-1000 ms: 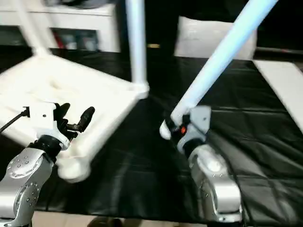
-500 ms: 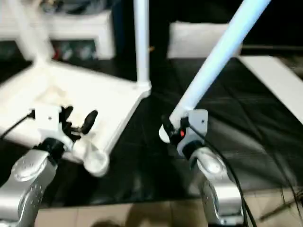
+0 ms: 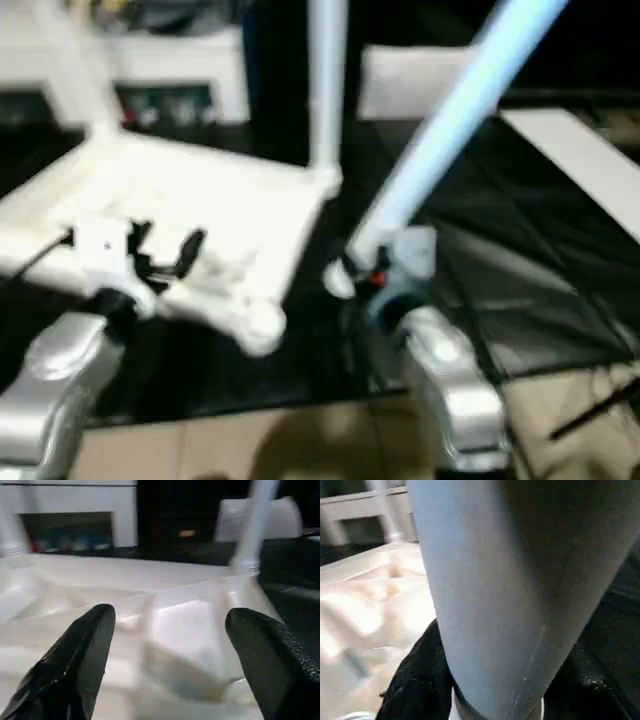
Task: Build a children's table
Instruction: Move to table
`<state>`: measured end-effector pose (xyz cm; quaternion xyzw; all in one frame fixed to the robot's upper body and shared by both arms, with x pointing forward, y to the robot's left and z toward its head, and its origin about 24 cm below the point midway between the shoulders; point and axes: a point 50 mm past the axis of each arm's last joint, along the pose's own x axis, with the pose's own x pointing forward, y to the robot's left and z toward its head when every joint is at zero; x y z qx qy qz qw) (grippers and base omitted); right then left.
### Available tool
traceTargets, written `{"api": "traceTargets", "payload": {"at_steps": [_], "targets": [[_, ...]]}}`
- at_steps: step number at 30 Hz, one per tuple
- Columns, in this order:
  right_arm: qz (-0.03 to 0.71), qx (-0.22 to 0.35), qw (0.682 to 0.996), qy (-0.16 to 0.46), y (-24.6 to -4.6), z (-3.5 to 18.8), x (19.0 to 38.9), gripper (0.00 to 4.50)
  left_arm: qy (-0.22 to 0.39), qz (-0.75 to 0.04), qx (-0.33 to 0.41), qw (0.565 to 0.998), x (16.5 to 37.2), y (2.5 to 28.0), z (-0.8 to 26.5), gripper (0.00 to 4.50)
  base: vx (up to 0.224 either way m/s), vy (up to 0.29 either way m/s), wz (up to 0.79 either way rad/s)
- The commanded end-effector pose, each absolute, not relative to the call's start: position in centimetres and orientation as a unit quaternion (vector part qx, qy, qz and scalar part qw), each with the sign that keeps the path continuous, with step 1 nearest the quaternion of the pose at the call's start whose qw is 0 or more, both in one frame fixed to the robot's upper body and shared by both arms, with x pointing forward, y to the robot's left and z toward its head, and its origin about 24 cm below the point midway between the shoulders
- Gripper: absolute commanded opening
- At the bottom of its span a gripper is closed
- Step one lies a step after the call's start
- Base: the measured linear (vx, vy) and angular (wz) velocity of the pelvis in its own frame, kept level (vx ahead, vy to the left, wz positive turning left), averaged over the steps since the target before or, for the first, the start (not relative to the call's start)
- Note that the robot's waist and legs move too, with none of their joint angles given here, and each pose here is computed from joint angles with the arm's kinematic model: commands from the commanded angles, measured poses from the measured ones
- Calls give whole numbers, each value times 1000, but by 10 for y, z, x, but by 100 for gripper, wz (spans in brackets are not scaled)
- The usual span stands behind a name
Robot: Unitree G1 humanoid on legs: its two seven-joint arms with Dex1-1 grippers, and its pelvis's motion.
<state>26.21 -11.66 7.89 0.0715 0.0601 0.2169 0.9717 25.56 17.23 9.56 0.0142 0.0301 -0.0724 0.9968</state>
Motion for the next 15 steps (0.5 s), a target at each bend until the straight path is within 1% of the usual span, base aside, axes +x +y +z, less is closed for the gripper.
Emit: {"api": "traceTargets", "payload": {"at_steps": [1,4,7,8,9,10,15], "targets": [[201,53,978,31,-126,89,266,190,32,-70,2,997,255,165,94,393,0,0,0],[216,59,974,31,-124,89,265,190,34,-54,18,998,255,168,92,393,-42,-113,-2],[207,58,976,16,-125,91,268,190,36,-36,23,998,256,174,93,393,-44,-169,-5],[209,56,976,25,-125,90,268,190,37,-35,24,998,256,175,92,393,-50,-135,-5],[221,60,972,49,-125,86,267,190,37,-35,27,998,256,177,93,393,-34,-82,-2],[238,67,967,55,-125,87,266,190,34,-43,22,998,256,178,94,393,-34,-82,-2],[251,77,964,46,-125,90,264,190,31,-55,11,998,253,177,96,393,0,0,0]]}}
